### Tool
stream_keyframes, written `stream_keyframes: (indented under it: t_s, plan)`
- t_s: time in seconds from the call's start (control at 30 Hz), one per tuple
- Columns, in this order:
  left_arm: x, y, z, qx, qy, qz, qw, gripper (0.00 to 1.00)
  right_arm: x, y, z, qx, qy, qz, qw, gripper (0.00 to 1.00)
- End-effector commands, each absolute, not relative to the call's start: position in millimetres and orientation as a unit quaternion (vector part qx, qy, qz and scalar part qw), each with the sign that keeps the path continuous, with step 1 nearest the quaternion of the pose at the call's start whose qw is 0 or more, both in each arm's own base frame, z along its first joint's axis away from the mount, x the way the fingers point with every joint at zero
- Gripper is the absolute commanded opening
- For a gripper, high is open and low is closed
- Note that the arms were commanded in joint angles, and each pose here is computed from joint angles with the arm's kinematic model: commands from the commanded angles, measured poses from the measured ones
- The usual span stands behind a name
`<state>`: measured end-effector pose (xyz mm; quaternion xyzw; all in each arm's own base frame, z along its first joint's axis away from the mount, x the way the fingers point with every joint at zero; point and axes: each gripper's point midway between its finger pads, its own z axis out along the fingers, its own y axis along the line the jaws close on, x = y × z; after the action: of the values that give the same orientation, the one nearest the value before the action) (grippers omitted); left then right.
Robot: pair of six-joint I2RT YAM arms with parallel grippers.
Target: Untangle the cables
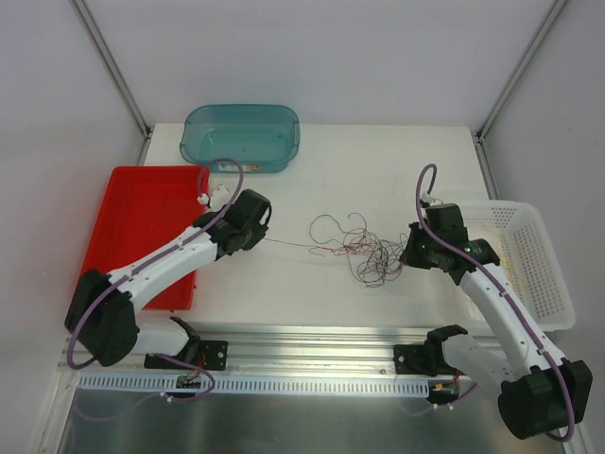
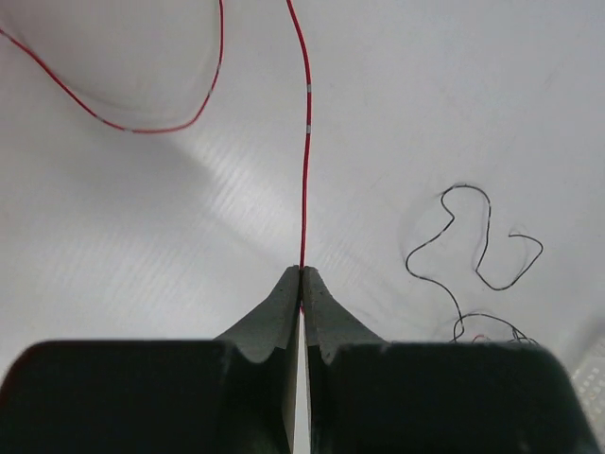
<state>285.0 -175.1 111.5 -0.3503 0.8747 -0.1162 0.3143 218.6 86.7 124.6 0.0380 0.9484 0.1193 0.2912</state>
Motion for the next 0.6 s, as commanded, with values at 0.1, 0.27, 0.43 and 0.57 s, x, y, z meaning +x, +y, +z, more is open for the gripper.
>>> stream_keyframes:
  t_s: [0.1,0.27,0.43,0.57]
  plan:
    - [289,-90,180,-0.292,0.856,-0.008,0.426,0.00,221,72,136,0.051,0.946,0.098,0.305,0.01]
    - [301,-48,263,-0.264,0.819,0.042,0.507,0.00,220,63,134,0.065,0.946,0.093,0.303,0.01]
    - [305,-5,342,-0.246,0.779,0.110,0.567,0.00,219,57,134,0.075,0.945,0.090,0.304,0.01]
    - [304,15,387,-0.236,0.758,0.141,0.591,0.00,218,57,133,0.075,0.946,0.090,0.302,0.01]
